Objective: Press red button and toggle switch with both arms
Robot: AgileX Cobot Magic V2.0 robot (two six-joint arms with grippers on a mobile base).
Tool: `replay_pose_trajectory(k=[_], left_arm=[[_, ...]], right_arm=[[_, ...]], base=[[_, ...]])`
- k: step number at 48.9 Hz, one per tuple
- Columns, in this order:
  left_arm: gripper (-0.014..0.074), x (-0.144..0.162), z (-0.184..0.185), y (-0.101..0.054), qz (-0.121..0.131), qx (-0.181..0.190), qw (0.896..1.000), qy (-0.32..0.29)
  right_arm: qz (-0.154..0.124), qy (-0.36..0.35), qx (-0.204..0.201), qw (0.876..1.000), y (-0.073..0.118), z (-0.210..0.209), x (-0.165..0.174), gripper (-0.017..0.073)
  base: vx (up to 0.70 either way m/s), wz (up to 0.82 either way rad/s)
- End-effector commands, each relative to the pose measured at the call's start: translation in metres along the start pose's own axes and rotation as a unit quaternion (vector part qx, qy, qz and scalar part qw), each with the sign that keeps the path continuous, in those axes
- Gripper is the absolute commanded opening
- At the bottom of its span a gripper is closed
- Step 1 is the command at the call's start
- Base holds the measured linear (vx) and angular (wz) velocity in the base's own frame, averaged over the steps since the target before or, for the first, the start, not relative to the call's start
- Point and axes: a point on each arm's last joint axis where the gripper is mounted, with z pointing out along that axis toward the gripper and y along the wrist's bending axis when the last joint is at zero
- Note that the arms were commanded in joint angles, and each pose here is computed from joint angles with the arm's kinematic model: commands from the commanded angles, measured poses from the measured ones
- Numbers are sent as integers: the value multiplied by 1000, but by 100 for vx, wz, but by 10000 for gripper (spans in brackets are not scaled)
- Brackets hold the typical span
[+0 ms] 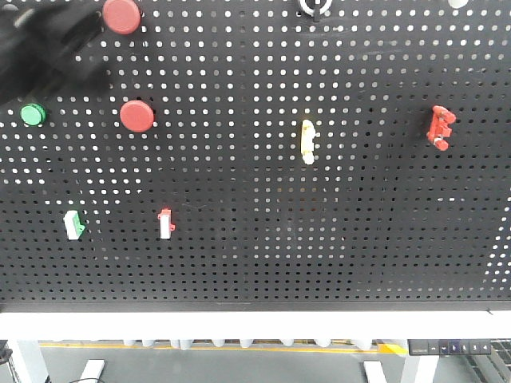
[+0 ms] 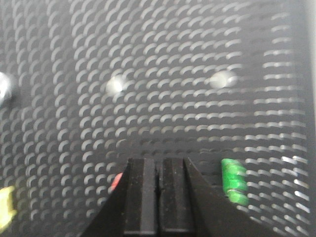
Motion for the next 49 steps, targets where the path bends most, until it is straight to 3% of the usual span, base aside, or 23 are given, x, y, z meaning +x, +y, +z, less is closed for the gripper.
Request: replay_pose_trajectory(k=[1,10,27,49], left_arm=[[2,-26,-17,1,-3,1,997,-72],[2,-29,-20,1,-3,1,997,-77],[2,-30,-20,1,-3,1,997,-81],[2,-34,-21,1,-3,3,995,-102]], right_arm=[[-23,-63,-54,996,17,13,-26,0],[-60,-74,-155,983,63,56,-35,0],[-30,-91,-223,970,131,131,-49,0],[-20,-73,-215,974,151,181,-37,0]], base=[[0,0],[0,0],[0,0],[0,0]])
